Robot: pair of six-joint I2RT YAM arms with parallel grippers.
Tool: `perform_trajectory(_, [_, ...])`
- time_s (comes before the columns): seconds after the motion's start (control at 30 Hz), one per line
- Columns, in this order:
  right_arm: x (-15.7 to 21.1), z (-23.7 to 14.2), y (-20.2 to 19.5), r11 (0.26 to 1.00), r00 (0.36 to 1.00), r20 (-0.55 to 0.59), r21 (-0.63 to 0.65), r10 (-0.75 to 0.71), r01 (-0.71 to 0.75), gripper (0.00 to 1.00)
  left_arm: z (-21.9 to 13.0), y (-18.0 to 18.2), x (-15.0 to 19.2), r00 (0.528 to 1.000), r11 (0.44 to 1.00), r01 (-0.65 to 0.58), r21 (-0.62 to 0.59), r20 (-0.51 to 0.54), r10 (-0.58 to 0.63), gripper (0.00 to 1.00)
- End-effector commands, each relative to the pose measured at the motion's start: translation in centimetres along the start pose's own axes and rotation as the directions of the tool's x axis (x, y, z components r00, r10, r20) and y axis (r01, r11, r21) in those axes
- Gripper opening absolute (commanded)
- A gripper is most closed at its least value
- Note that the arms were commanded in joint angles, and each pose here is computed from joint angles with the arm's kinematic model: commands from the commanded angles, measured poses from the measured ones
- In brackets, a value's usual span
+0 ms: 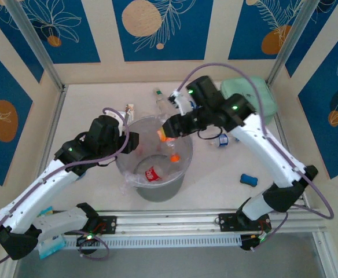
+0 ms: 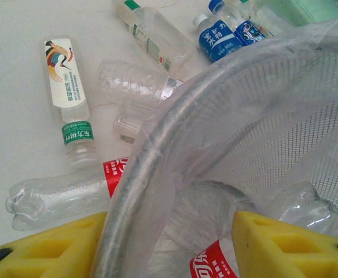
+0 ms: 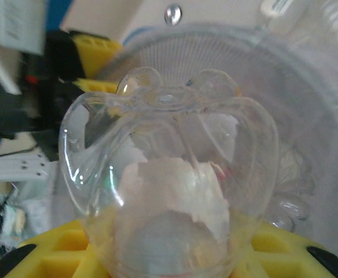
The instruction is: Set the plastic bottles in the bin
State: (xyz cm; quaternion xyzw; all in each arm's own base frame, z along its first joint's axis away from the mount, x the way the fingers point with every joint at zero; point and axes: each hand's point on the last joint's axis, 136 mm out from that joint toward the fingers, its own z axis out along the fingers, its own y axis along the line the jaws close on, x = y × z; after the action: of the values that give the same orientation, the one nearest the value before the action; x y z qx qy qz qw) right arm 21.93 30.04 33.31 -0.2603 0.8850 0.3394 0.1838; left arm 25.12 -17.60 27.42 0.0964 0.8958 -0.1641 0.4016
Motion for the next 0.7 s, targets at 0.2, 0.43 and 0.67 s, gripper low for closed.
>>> perform_trajectory(0.2, [3.3,8.3,-2.9,0.993,0.99,-0.131,0.116,0.044,-0.029,0.12,0.9,0.2,1.7,0.998,0.999,0.039,0.001,-0.039,-0.039,0.51])
perform_trajectory(0.43, [5.1,13.5,-3.8,0.992,0.981,-0.155,0.075,0.113,-0.102,0.29,0.5,0.5,1.7,0.999,0.999,0.045,-0.006,-0.028,-0.045,0.5])
perform_trajectory(0.67, [5.5,13.9,-3.4,0.992,0.979,-0.177,0.088,0.106,-0.091,0.59,0.4,0.8,1.8,0.998,0.999,0.052,-0.016,-0.023,-0.052,0.49])
